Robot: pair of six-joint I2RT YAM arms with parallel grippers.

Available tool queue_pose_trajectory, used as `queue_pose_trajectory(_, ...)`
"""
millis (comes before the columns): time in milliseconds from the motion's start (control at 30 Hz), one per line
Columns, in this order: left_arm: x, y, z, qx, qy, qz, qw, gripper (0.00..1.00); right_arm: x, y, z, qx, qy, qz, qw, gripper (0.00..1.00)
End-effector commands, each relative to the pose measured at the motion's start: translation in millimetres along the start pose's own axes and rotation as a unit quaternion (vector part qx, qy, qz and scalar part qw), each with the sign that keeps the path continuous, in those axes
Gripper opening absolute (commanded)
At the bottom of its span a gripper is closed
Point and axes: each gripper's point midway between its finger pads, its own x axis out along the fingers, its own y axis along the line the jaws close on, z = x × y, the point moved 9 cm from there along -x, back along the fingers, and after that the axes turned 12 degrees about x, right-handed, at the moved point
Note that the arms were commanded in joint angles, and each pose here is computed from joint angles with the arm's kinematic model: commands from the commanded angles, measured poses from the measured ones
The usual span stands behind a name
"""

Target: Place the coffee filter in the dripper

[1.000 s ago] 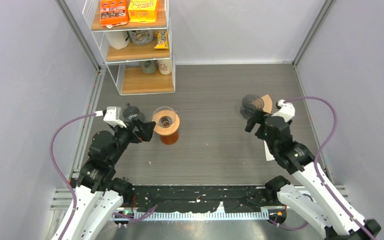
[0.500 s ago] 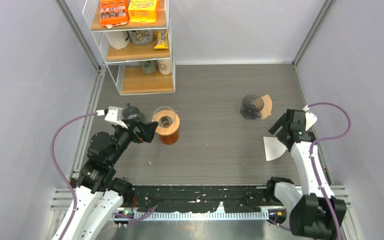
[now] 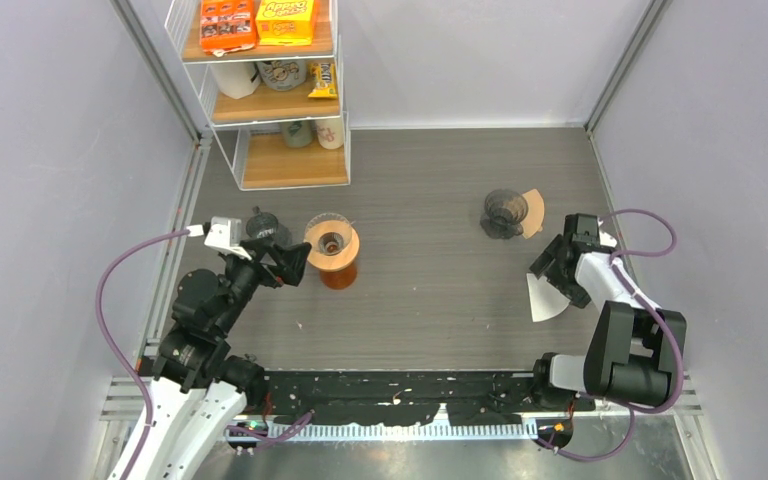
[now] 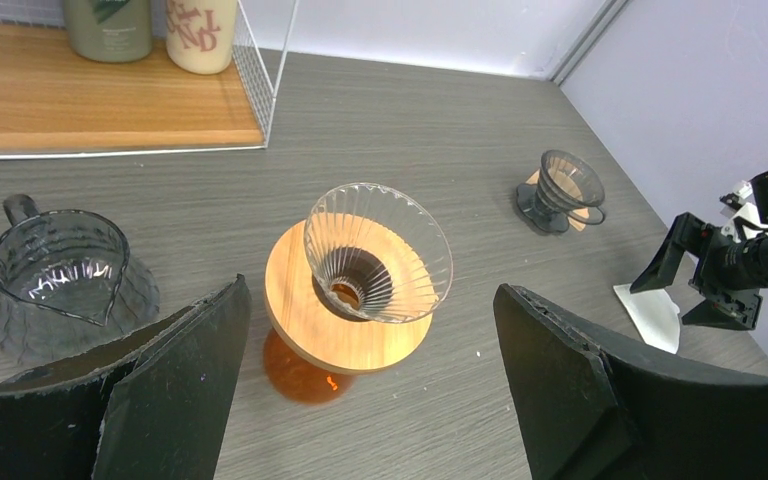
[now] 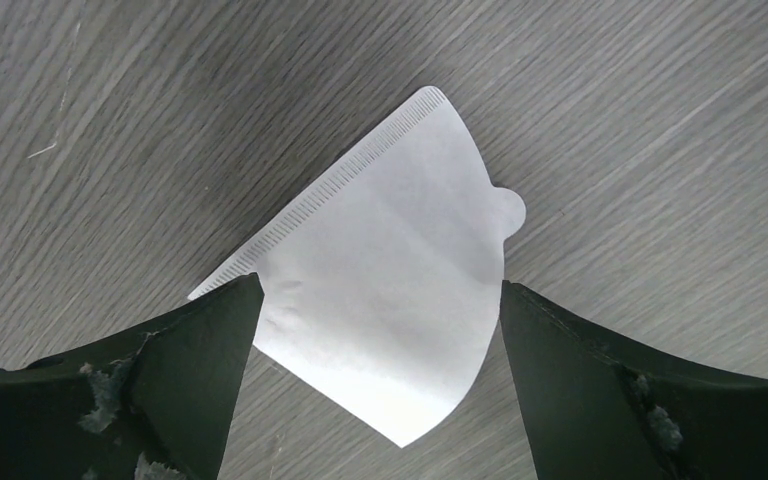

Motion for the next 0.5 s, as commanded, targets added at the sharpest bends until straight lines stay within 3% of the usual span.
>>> queue_pose_trajectory(0, 0, 1, 4, 0.009, -0.019, 0.006, 1.000, 0.99, 11, 6, 2, 0.012, -0.006, 0.016, 1.000, 0.97)
queue_pose_trajectory(133, 0, 1, 4, 0.008, -0.017, 0.006, 1.000, 0.99, 19, 5, -6, 0.014, 0.013, 0.018, 1.000, 0.98)
queue_pose_trajectory(467, 0, 4, 5, 0.005, -0.018, 0.025, 1.000, 0.99, 28, 8, -15, 0.019, 0.039, 0.038, 0.998, 0.81)
